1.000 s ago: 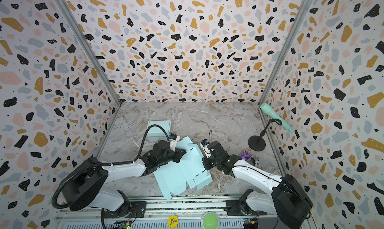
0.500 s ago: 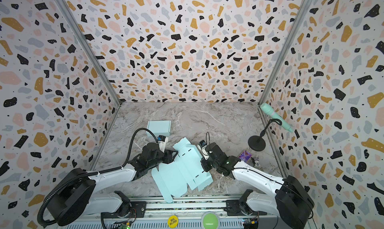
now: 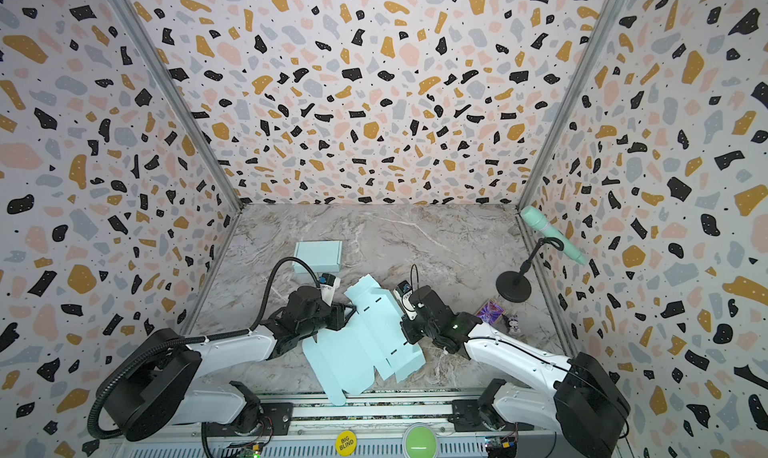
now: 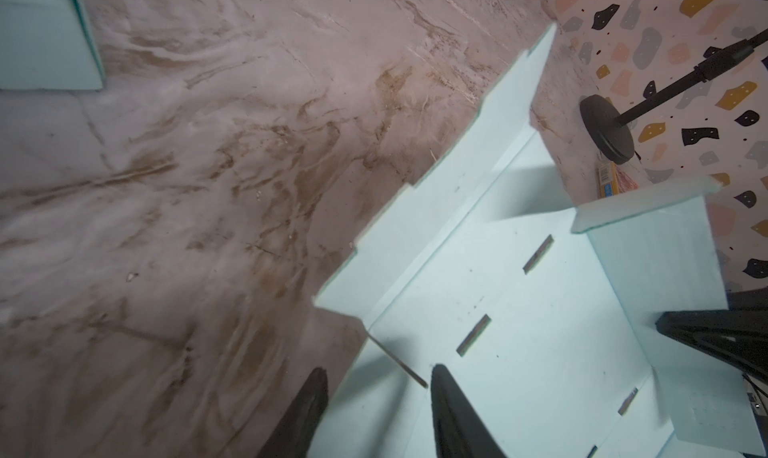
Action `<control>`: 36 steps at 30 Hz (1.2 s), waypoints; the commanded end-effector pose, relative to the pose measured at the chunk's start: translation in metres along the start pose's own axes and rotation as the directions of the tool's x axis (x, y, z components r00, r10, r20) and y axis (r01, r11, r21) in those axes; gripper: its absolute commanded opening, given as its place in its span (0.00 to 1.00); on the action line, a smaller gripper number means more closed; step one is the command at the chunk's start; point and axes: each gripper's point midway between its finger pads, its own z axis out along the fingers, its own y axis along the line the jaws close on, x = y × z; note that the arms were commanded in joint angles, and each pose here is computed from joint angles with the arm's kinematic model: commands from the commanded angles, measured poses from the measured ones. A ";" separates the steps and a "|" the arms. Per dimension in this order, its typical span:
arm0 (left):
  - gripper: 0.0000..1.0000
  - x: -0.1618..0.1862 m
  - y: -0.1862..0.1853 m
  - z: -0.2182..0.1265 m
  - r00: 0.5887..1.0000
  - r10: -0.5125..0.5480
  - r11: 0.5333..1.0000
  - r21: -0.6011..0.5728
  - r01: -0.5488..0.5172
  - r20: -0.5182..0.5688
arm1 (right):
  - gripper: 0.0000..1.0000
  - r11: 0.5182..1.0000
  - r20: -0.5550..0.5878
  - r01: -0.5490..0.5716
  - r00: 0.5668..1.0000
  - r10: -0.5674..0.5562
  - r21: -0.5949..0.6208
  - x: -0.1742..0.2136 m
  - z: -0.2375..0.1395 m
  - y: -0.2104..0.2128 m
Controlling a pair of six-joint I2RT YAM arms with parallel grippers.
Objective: Fold the paper box
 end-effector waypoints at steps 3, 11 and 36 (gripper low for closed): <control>0.37 -0.007 -0.017 -0.008 0.999 0.034 0.998 0.056 -0.037 0.041 | 0.00 1.000 0.027 0.017 0.999 -0.018 0.013 -0.018 -0.003 0.002; 0.34 0.006 -0.032 -0.007 0.999 0.036 0.995 0.091 -0.039 0.034 | 0.00 0.999 0.032 0.032 0.999 -0.032 0.015 -0.025 -0.002 0.006; 0.43 -0.051 -0.005 -0.079 0.962 0.007 1.000 0.014 -0.011 0.272 | 0.00 0.832 -0.001 0.368 0.915 -0.405 0.415 -0.062 -0.028 0.003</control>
